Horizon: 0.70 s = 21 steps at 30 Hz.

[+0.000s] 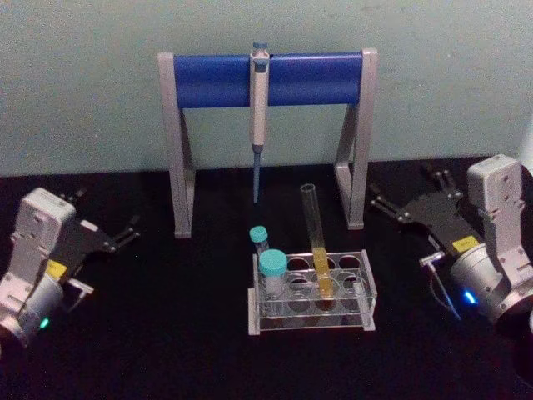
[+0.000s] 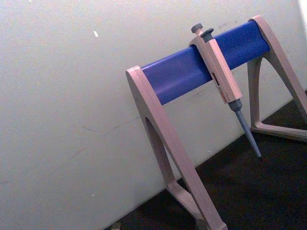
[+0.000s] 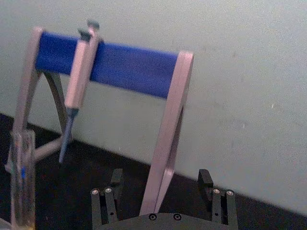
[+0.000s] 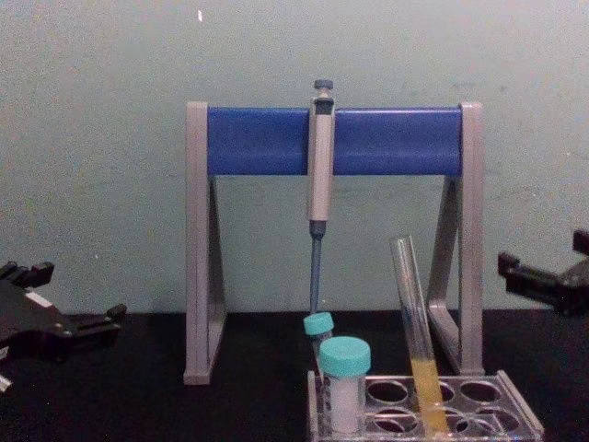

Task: Pick up the test tube from the test tube rack, shake it, then place it back into the test tube rack.

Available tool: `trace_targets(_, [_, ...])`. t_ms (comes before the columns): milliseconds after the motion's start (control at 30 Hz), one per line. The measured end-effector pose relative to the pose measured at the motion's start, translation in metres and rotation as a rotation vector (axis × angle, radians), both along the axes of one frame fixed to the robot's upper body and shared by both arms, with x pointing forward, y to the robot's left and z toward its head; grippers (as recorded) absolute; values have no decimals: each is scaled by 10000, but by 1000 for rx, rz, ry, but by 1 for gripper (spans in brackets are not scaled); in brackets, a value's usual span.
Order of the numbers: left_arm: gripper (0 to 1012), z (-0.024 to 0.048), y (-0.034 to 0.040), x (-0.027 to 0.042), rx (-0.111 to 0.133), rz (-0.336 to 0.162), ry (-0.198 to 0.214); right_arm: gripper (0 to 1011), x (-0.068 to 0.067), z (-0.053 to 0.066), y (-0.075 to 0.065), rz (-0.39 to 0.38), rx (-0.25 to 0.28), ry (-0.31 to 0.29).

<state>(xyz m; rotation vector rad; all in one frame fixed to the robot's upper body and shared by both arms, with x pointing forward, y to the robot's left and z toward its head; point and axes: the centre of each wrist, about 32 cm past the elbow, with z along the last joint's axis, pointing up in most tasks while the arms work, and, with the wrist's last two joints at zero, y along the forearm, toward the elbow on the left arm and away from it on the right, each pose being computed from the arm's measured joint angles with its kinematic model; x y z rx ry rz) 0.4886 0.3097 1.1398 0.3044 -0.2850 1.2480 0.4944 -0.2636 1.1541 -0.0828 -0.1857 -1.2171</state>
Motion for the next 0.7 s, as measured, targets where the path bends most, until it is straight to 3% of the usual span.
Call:
trace_targets(233, [1001, 0, 0, 0, 0, 0, 0, 1000, 59, -194, -4, -23, -27, 87])
trace_targets(700, [1001, 0, 0, 0, 0, 0, 0, 1000, 85, -228, -22, -14, -26, 109])
